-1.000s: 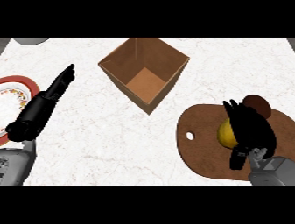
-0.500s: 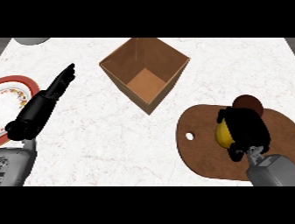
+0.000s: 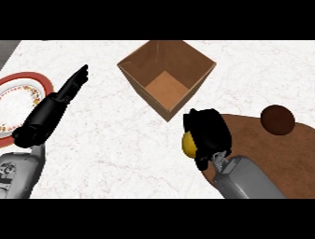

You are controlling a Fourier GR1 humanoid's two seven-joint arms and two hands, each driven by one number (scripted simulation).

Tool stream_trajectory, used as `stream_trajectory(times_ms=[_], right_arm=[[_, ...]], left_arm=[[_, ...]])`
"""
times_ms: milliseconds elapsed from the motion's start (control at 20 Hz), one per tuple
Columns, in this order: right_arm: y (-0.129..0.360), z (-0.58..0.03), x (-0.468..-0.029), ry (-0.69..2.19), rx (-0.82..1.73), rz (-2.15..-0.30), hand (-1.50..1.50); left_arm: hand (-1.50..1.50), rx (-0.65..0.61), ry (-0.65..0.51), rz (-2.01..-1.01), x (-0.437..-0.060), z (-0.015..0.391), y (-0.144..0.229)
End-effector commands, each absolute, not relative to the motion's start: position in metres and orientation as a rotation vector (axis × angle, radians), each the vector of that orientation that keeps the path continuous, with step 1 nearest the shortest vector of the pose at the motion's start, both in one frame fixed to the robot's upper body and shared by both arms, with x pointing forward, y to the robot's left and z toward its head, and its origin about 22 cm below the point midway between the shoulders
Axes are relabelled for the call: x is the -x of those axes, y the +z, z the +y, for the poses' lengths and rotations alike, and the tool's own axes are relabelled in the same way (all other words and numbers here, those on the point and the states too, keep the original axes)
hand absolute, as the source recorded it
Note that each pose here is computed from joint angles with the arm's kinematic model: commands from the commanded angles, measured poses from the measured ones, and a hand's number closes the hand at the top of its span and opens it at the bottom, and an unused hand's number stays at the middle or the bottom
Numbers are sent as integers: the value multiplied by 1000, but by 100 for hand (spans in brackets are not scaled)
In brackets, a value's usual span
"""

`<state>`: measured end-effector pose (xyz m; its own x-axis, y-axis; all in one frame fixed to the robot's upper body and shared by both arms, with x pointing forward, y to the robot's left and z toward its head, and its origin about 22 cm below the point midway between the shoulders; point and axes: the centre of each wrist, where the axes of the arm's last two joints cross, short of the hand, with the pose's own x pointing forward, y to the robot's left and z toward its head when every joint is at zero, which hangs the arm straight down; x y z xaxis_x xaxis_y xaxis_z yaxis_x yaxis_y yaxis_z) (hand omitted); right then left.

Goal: Pick the lemon from the cutting board and place it in the cardboard box

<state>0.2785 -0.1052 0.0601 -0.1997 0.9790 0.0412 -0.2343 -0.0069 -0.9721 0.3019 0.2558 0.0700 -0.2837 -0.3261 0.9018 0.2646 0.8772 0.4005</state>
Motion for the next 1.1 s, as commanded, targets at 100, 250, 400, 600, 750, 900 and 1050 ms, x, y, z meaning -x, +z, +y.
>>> stream_trajectory(times_ms=[100, 250, 400, 600, 750, 900, 1050], right_arm=[[91, -17, -271, 1499, 769, -1468, 150], [109, 4, -274, 1476, 834, -1583, 150], [134, 26, -277, 1488, 941, -1662, 150], [171, 45, -278, 1371, 950, -1741, 150], [186, 51, -283, 1148, 1032, -1749, 150], [209, 54, -298, 922, 1045, -1738, 150], [215, 59, -311, 765, 1110, -1697, 150]], left_arm=[[0, 54, -653, -1805, -308, 227, 77], [0, 46, -658, -1801, -313, 220, 78], [0, 47, -659, -1780, -316, 231, 75], [0, 38, -648, -1787, -323, 220, 79], [0, 34, -645, -1785, -318, 216, 71], [0, 31, -630, -1782, -322, 221, 73], [0, 14, -642, -1772, -318, 230, 76]])
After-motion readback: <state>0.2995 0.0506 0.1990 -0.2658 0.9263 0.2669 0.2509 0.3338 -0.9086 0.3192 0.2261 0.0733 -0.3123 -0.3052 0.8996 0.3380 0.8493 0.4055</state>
